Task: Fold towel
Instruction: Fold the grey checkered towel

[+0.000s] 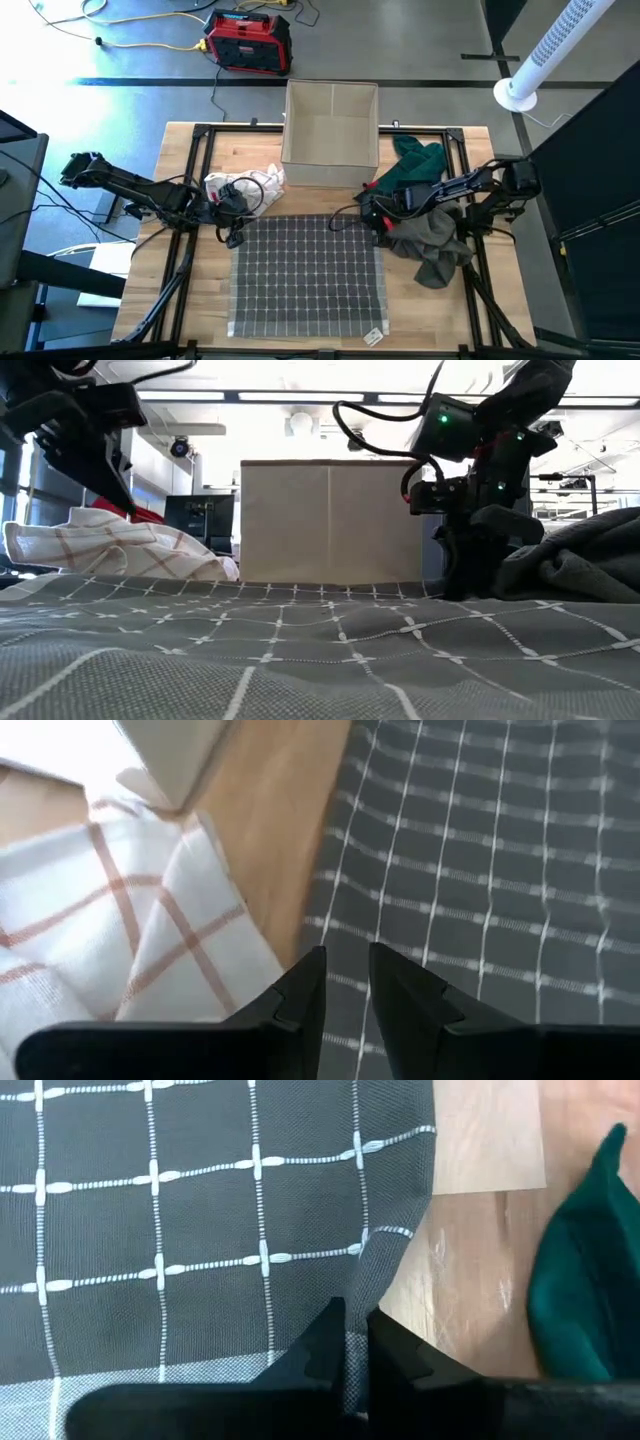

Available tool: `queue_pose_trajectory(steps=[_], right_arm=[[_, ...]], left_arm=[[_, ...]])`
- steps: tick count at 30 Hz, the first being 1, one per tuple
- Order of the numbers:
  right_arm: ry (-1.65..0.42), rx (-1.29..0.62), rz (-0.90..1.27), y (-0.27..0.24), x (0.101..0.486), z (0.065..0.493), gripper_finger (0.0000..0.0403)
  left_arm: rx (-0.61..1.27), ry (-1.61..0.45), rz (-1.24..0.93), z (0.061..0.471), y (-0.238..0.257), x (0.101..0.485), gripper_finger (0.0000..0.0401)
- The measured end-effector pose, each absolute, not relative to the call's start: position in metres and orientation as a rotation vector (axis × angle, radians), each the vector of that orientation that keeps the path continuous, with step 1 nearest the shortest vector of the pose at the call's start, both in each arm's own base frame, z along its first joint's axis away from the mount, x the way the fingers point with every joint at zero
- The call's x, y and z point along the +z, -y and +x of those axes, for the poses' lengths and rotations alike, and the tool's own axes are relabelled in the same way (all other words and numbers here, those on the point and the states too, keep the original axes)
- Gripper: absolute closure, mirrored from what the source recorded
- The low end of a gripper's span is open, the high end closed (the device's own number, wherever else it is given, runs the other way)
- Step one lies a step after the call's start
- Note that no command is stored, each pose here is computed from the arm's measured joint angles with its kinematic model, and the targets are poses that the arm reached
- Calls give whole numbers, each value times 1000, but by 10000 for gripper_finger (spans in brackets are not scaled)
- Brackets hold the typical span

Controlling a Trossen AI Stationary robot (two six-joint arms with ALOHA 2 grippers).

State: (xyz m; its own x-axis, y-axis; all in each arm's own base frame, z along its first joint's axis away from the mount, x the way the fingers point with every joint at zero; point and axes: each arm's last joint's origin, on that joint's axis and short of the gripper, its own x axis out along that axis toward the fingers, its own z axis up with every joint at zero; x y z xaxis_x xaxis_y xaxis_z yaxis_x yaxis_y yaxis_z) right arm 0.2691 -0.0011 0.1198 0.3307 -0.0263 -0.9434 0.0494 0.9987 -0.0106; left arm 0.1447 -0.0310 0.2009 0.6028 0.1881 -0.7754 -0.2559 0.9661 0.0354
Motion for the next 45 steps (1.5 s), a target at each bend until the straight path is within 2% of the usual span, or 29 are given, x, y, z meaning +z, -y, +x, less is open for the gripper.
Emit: queue_pose_trajectory(steps=[2,12,18,31,42,45], right_arm=[[-1231,-51,22,1,120,269,400],[-1222,-62,12,1,119,269,402],[-1221,-63,8,1,119,269,402],[-1215,-52,-14,1,120,270,403],[-1215,-54,-12,1,120,270,403],[-1214,-57,-13,1,120,270,403]], left_arm=[[258,-947,-65,147,31,195,324],[336,-1217,-58,162,23,161,249],[348,-1287,-114,166,16,153,207],[400,-1422,-289,172,-3,136,197],[375,-1445,-349,177,-2,135,325],[379,-1433,-356,181,-2,141,386]])
